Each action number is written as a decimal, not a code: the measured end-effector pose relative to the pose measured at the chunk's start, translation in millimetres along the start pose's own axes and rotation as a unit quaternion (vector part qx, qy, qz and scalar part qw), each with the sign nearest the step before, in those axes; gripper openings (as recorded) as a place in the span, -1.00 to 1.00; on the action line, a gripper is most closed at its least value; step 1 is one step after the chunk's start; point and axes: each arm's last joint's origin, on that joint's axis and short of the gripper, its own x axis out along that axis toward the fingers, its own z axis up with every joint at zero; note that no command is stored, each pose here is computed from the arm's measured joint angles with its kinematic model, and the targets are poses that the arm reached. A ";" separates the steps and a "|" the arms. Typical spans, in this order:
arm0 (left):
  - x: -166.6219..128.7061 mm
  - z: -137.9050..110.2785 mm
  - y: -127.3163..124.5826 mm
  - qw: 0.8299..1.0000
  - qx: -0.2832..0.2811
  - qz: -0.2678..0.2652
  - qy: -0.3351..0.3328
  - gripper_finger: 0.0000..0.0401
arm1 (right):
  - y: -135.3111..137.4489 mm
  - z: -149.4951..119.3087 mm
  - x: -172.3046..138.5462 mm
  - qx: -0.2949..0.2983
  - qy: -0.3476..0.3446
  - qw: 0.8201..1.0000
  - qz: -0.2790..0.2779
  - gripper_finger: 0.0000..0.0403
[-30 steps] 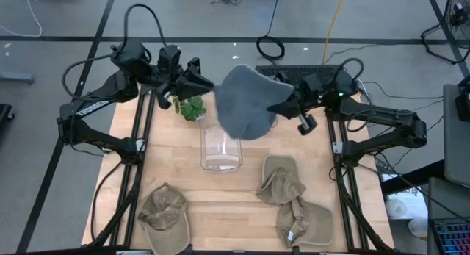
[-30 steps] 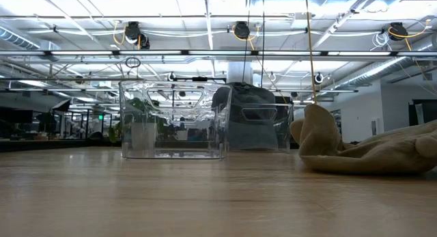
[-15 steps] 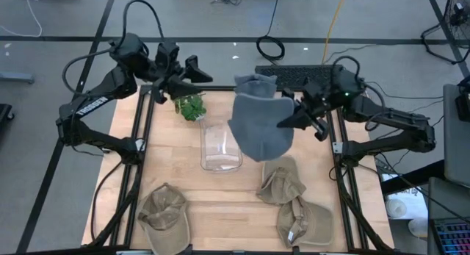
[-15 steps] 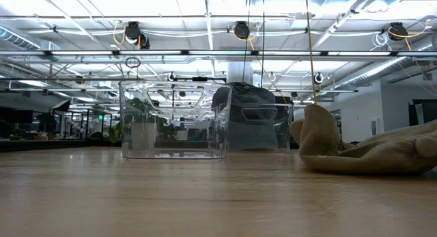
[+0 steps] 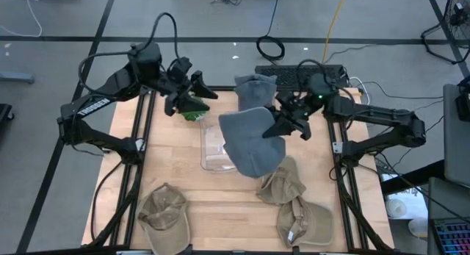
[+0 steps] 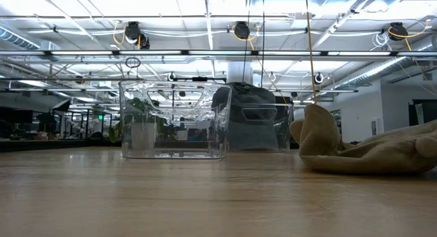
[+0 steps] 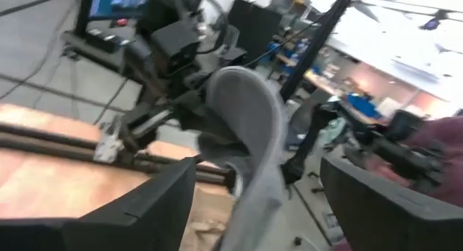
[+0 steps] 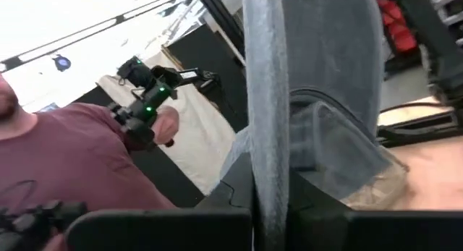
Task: Pick & Place hat
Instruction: Put the ash blue cap into the right transparent bin
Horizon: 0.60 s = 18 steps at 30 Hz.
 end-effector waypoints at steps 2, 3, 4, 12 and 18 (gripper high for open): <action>1.2 -2.0 -0.1 1.000 0.005 0.009 0.004 0.45 | -2.8 -0.2 6.0 0.004 0.002 1.000 0.016 -1.00; 2.0 -3.2 -0.6 1.000 0.004 0.009 0.009 0.44 | -4.8 -0.6 9.1 0.005 0.002 1.000 0.020 -1.00; 3.6 -4.2 0.2 1.000 0.001 0.009 0.012 0.42 | -6.8 -1.1 11.5 0.007 0.004 1.000 0.024 -1.00; 21.0 -16.0 -7.5 0.998 -0.025 -0.021 0.054 0.39 | -27.3 -8.3 27.3 0.040 0.029 0.998 0.037 -1.00; 30.6 -25.1 -18.4 0.996 -0.035 -0.034 0.079 0.43 | -31.6 -12.2 32.7 0.050 0.039 0.997 0.039 -1.00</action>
